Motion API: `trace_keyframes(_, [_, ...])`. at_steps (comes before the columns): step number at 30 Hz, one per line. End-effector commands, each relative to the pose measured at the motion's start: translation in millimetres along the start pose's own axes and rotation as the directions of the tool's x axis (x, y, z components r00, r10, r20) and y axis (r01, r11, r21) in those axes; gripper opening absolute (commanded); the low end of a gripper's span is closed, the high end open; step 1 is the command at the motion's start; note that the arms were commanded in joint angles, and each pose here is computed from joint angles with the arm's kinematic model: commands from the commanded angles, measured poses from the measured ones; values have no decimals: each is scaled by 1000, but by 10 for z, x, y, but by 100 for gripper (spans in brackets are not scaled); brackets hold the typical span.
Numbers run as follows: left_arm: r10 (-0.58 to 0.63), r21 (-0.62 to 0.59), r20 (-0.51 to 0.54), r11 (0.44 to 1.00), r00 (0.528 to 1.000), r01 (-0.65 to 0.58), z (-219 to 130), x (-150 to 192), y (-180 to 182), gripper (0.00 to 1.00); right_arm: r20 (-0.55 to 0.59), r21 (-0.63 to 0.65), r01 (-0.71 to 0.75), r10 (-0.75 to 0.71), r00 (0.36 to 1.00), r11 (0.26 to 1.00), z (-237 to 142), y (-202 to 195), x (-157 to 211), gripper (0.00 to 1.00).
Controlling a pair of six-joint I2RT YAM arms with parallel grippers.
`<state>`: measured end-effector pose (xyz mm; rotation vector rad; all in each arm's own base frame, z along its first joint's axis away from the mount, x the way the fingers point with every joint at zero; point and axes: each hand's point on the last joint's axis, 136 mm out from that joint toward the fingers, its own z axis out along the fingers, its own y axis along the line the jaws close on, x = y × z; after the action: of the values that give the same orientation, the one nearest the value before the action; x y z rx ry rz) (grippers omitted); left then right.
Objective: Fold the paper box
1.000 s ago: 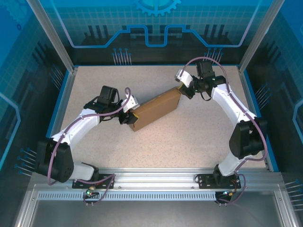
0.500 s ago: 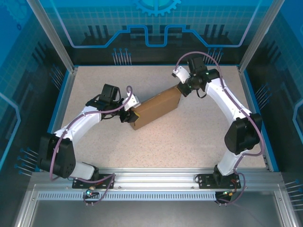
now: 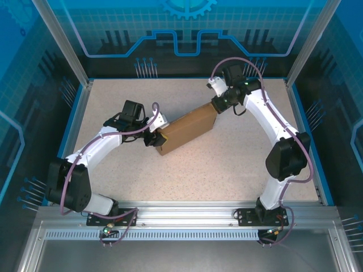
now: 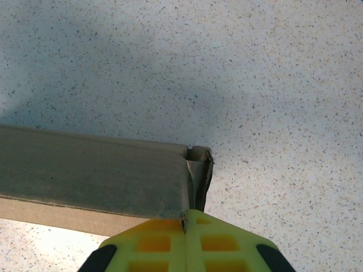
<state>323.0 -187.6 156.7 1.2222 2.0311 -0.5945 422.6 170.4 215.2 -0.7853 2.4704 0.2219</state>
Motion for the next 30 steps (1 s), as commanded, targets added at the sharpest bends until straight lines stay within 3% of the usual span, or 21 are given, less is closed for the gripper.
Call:
trace_keyframes(1, [-7,-30,-22,1000,1000,6,-21,8,85,37,-8,34,-31,31,999,999,-66,-66,-20,7])
trace_keyframes(10, [-23,-32,-27,999,999,22,5,13,123,37,17,117,28,-31,999,993,121,-201,154,6])
trace_keyframes(20, [-46,-43,-3,998,999,46,-2,-28,196,38,104,104,-7,-4,995,995,187,-186,233,5])
trace_keyframes(28, [-63,-58,18,996,998,64,-35,-69,242,48,161,107,-32,15,987,994,197,-177,255,4])
trace_keyframes(30, [-71,-61,37,995,997,73,-53,-111,241,54,170,108,-58,39,985,993,191,-178,259,4])
